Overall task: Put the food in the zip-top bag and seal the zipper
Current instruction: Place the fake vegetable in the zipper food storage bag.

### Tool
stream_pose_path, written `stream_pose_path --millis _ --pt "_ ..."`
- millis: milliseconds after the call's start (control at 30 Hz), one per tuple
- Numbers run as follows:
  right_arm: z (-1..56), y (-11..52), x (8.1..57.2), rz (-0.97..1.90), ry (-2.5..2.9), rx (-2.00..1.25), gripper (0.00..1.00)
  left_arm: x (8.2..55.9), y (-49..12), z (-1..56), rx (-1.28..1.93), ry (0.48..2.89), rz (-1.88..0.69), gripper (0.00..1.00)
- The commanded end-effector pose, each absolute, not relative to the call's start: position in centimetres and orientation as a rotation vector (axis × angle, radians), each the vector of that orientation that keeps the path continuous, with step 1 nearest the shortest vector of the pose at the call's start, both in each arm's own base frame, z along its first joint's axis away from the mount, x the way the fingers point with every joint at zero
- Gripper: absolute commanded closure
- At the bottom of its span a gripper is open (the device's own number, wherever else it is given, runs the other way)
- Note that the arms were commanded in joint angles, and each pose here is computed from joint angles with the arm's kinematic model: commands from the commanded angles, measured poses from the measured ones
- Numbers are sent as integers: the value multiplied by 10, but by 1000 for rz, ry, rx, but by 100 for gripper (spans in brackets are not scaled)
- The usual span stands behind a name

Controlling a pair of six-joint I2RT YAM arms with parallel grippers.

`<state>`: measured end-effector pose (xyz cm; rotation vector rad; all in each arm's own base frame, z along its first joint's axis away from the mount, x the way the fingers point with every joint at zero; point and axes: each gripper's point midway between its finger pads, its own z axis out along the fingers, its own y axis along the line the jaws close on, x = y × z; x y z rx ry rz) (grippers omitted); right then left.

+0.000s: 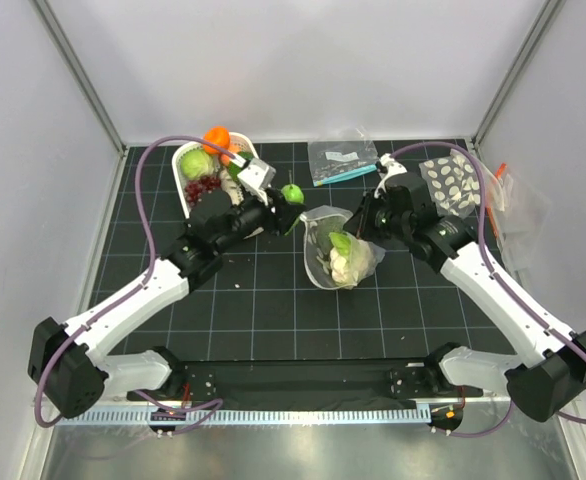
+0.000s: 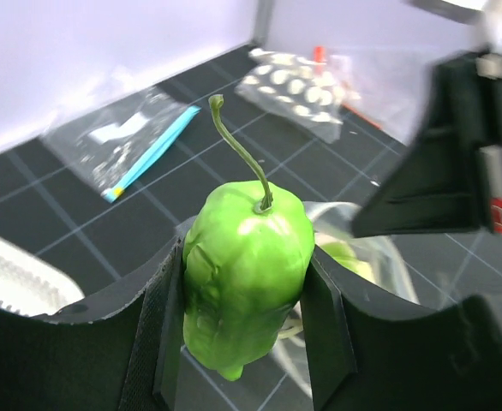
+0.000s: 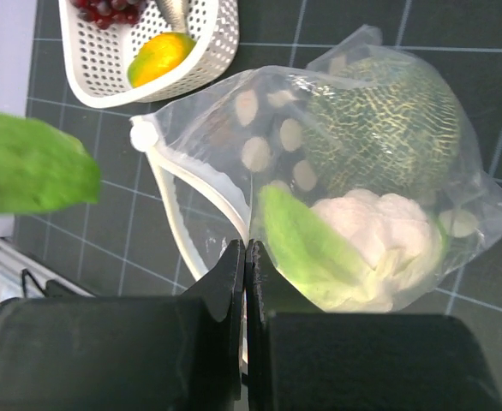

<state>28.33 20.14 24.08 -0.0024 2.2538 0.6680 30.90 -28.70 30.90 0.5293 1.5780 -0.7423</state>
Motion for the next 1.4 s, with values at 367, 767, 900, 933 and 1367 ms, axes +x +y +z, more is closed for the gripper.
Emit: stream_pose_path --millis 367,767,900,933,1367 --pt "299 233 282 1000 2165 2 99 256 -347 371 891 1152 -920 100" --pt "307 213 281 990 2133 71 99 283 -383 322 973 1131 -913 100" --pt "302 205 286 988 2123 117 99 285 -387 302 981 1150 -927 96" --pt "302 205 287 995 2120 121 99 286 -388 301 983 1147 -929 95" --pt "293 188 292 984 2112 180 99 304 -391 274 957 1185 -869 43"
